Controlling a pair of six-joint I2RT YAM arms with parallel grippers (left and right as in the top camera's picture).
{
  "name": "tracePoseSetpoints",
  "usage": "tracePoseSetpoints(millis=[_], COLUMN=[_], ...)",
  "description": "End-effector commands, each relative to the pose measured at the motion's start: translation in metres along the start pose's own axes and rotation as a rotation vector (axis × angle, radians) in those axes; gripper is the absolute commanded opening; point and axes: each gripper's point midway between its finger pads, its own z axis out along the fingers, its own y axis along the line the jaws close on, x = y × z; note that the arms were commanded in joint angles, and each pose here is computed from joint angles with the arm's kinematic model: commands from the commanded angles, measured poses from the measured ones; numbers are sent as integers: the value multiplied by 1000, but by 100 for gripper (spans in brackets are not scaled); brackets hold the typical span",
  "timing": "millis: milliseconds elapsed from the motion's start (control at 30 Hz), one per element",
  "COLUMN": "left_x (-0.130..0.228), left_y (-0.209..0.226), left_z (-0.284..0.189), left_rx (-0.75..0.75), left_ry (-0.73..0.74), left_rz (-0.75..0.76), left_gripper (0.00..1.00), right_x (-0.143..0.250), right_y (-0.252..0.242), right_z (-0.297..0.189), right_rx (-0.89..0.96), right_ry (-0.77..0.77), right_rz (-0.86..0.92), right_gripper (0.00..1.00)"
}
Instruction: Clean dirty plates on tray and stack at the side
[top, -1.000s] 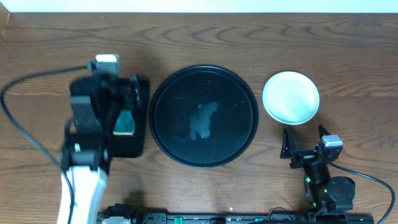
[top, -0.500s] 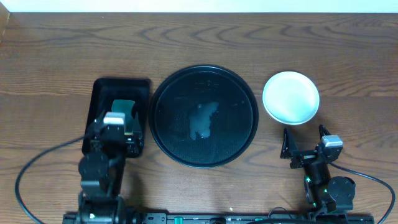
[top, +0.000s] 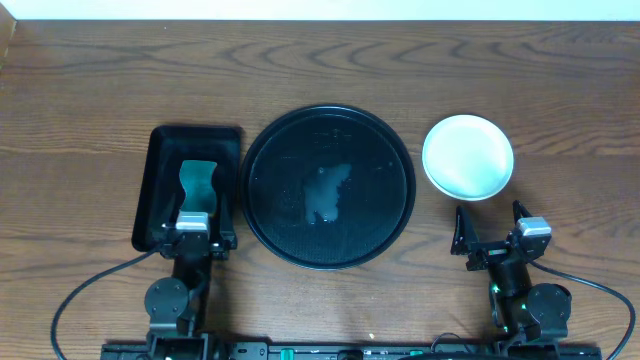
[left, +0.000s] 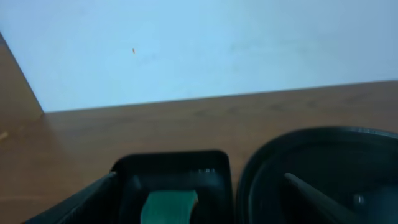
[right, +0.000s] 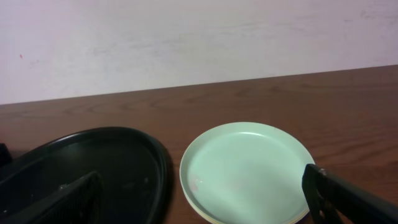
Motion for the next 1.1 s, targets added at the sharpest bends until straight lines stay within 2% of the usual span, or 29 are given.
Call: tracePoseSetpoints(millis=[0,133,300,1067], left_x=[-2,6,32,32], left_y=[2,1,-2,-2], left_z=[-3,-5,-6,-6], left_rx=[-14,-10,3,3], left_ry=[-18,14,120,120], left_rz=[16,17,17,15], left_gripper=[80,81,80,80], right_x=[0,0,0,0], right_y=[-1,-1,-1,-1], right_z=[0,0,0,0], right_rx=[6,6,6,6], right_ry=[-3,-3,-3,-3], right_rz=[-15,-15,-15,-15], right_gripper=[99,99,99,99])
